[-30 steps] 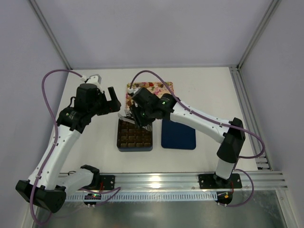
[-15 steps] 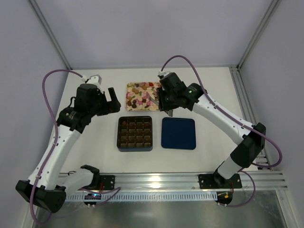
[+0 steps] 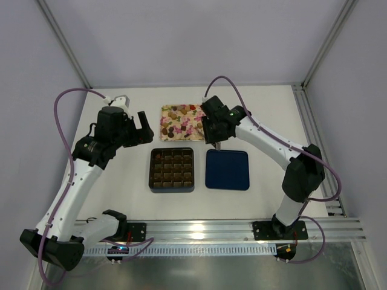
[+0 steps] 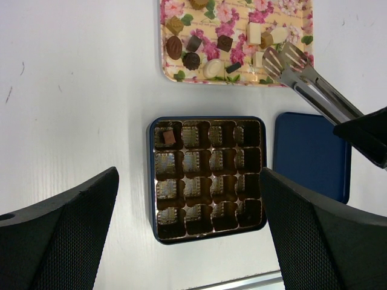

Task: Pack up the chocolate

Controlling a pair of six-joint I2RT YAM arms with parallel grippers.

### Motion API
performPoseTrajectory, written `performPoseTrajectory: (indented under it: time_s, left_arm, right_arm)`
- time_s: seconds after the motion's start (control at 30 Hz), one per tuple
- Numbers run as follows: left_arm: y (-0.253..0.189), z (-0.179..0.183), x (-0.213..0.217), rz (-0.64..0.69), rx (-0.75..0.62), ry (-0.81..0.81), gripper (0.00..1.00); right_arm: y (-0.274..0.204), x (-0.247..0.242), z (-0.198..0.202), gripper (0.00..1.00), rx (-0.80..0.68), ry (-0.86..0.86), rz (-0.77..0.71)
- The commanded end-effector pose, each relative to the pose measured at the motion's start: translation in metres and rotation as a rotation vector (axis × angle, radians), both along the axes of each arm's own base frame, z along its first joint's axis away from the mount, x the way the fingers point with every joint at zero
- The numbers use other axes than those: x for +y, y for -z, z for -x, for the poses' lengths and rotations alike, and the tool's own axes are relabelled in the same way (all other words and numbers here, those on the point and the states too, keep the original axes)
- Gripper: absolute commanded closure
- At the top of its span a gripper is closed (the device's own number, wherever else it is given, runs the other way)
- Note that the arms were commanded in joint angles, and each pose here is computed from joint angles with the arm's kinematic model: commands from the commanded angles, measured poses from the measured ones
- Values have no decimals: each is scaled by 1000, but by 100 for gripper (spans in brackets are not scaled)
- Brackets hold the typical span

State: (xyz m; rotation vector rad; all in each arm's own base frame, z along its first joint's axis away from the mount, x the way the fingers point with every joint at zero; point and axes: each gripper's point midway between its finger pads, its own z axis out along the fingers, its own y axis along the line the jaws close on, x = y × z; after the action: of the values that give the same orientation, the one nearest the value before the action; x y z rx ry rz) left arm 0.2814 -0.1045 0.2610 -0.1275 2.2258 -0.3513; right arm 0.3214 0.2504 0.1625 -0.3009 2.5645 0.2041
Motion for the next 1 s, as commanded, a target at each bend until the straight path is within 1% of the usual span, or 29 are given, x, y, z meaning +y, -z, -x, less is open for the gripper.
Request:
performPoseTrajectory:
  time_s: [0.0,0.3,0.87,0.97]
  left_arm:
    - [-10,-3,-2,5,-34,12,4]
    - [-8,-2,-1,-2,-30,16,4]
    - [-6,-3,-2,1,-27,17,4]
    - [-5,-3,-3,5,-24,18,4]
  right_arm:
    - [-3,9,-14,57,-35,-2,-21]
    - [4,20,-20,57,-23,-2,-47]
    - [12,19,-19,57,-4,-4,-35]
    - [14,19,-18,61,1,-6,-34]
